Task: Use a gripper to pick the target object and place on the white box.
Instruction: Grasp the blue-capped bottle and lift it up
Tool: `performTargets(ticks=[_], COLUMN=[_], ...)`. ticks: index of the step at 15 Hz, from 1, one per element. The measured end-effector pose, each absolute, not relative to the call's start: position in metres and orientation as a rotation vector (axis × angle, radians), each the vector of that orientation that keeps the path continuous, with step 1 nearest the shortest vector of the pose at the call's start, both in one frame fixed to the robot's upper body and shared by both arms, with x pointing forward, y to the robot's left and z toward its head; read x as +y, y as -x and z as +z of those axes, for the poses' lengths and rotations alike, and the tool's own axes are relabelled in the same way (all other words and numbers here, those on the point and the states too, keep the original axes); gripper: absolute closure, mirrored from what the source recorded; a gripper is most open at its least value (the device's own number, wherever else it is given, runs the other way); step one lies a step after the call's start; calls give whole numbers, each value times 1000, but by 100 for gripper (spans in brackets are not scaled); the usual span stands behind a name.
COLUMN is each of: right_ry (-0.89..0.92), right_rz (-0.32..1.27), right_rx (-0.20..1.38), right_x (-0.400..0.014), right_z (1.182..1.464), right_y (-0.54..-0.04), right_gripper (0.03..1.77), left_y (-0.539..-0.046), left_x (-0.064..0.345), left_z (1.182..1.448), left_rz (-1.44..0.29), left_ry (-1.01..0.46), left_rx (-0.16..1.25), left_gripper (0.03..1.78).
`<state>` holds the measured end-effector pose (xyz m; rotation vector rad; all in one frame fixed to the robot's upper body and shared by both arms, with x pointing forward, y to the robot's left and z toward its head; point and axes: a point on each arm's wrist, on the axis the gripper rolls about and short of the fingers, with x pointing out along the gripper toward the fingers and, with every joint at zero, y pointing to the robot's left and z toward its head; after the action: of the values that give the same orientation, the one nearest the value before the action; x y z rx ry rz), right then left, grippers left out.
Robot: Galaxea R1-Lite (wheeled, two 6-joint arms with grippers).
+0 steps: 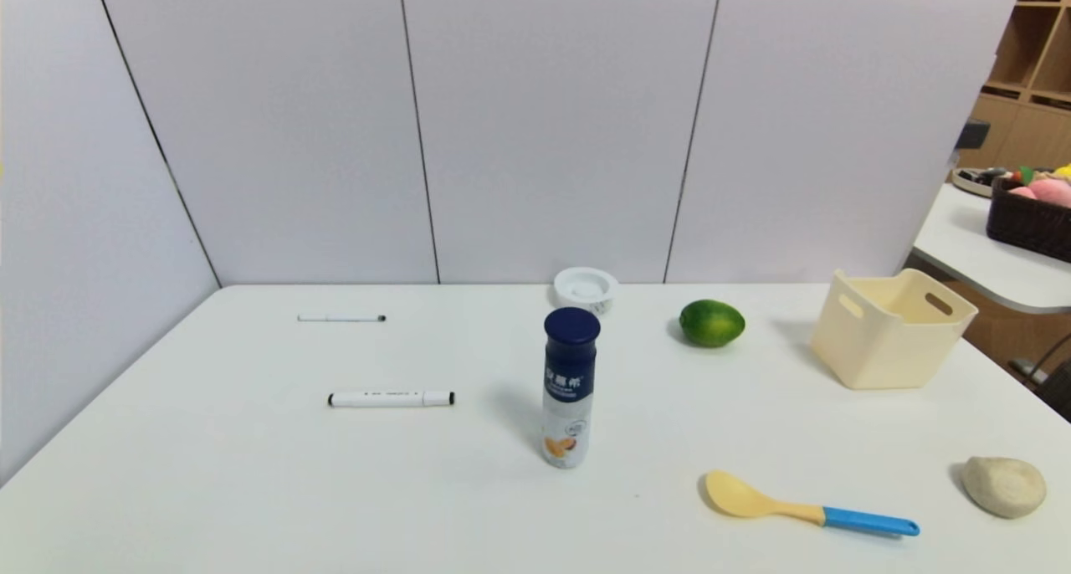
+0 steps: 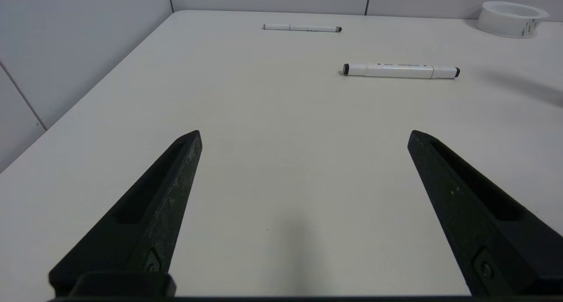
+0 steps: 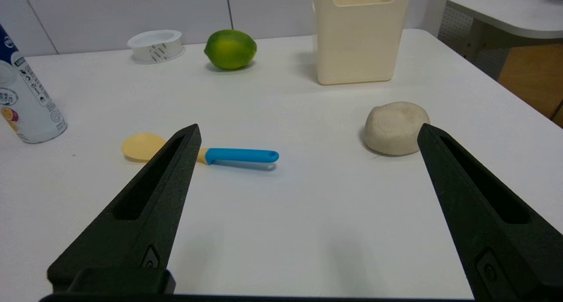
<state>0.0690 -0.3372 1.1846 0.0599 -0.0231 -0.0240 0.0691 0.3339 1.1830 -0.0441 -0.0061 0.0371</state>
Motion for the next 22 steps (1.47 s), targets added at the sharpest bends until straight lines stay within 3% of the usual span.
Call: performTargets(ticks=[7,13,18,22], right_ry=[-45,-11,67,117], right_rz=[-22,39,182,367], right_rx=[42,152,345,494], right_x=[-337,-337,-327,-304], right_z=[1183,1246,1294,1302], right_y=[-68,-80,-142,-211], right_gripper=[10,10,10,10], left_y=[-69,-69,-69,-69], left_x=[334,334,334,334], left_z=[1183,1183,1183,1183], left_rz=[38,38,38,38], left_ry=[44,44,44,44], left_rx=[-6,-6,-7,-7], left_gripper=[12,12,12,12])
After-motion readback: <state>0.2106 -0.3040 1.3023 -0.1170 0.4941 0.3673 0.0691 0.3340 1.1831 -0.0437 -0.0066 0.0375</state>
